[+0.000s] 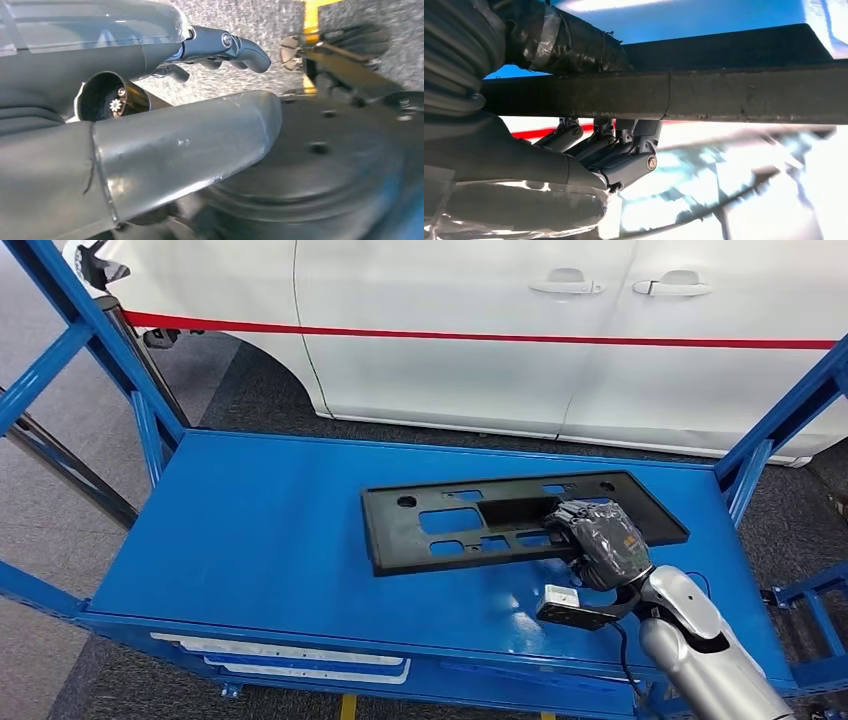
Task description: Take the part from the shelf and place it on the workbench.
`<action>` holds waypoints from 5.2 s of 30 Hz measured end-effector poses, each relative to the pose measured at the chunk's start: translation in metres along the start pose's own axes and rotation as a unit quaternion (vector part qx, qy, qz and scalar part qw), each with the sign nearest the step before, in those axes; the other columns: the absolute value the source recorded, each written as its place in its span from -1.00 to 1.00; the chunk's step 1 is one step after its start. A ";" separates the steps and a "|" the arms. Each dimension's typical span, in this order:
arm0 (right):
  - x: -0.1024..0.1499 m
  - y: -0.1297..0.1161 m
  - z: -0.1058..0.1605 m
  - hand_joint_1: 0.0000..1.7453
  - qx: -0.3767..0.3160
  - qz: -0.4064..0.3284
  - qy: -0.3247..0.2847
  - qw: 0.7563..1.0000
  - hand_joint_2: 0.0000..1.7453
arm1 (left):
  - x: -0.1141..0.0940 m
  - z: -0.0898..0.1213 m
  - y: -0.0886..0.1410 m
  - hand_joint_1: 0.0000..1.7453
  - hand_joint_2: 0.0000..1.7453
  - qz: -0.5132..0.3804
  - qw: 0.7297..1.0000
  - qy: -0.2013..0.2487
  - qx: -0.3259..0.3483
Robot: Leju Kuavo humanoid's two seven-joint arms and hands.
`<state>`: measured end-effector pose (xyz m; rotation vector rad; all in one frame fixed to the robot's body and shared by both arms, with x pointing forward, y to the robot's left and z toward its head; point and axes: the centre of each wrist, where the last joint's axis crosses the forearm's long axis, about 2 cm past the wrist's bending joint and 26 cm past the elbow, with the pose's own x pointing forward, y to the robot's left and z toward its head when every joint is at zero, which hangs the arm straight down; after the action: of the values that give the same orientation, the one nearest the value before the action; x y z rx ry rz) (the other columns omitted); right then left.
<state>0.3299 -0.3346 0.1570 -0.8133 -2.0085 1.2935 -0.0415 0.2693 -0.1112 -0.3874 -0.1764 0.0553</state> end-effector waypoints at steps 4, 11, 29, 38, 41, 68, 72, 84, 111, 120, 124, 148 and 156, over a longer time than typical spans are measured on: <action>0.030 -0.019 0.000 1.00 -0.106 -0.014 -0.069 0.992 1.00 | -0.013 0.005 0.005 -1.00 -1.00 0.006 1.000 0.001 0.001; 0.051 -0.035 0.015 1.00 -0.160 0.010 -0.087 0.983 1.00 | -0.028 0.012 0.013 -1.00 -1.00 0.019 1.000 0.007 0.008; 0.040 -0.039 0.040 1.00 -0.124 0.009 -0.030 0.992 1.00 | -0.039 0.022 0.028 -1.00 -1.00 0.023 1.000 0.011 0.015; 0.053 -0.023 0.046 1.00 -0.077 -0.028 -0.017 0.996 1.00 | -0.013 0.052 0.096 -1.00 -1.00 -0.120 0.992 0.037 0.017; 0.065 -0.020 0.030 1.00 -0.078 -0.049 -0.017 0.996 1.00 | 0.009 0.063 0.121 -1.00 -1.00 -0.184 0.981 0.055 0.024; 0.029 -0.083 0.202 1.00 -0.035 -0.160 0.196 0.967 1.00 | -0.058 0.072 0.103 -1.00 -1.00 0.046 0.997 -0.006 0.064; 0.010 -0.118 0.237 1.00 -0.028 -0.116 0.259 0.959 1.00 | -0.073 0.065 0.082 -1.00 -1.00 0.084 0.995 -0.010 0.055; -0.028 -0.134 0.306 1.00 -0.040 -0.029 0.456 0.888 1.00 | -0.082 0.060 0.068 -1.00 -1.00 0.121 0.992 -0.012 0.045; -0.044 -0.061 0.419 1.00 0.033 -0.109 0.665 0.738 1.00 | -0.070 0.061 0.078 -1.00 -1.00 0.136 0.989 -0.018 0.048; -0.046 -0.057 0.392 1.00 -0.013 -0.120 0.624 0.772 1.00 | -0.066 0.059 0.077 -1.00 -1.00 0.136 0.989 -0.025 0.054; -0.051 -0.073 0.367 1.00 -0.065 -0.093 0.595 0.796 1.00 | -0.066 0.058 0.076 -1.00 -1.00 0.139 0.988 -0.028 0.057; -0.056 -0.201 0.279 1.00 -0.143 -0.012 0.404 0.904 1.00 | -0.064 0.058 0.077 -1.00 -1.00 0.145 0.987 -0.039 0.060; -0.059 -0.197 0.269 1.00 -0.131 -0.009 0.392 0.911 1.00 | -0.067 0.060 0.078 -1.00 -1.00 0.146 0.987 -0.036 0.058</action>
<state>0.1293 -0.5943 0.2392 -1.1986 -1.5175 0.5289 -0.1200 0.3578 -0.0970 -0.2918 -0.1862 0.3684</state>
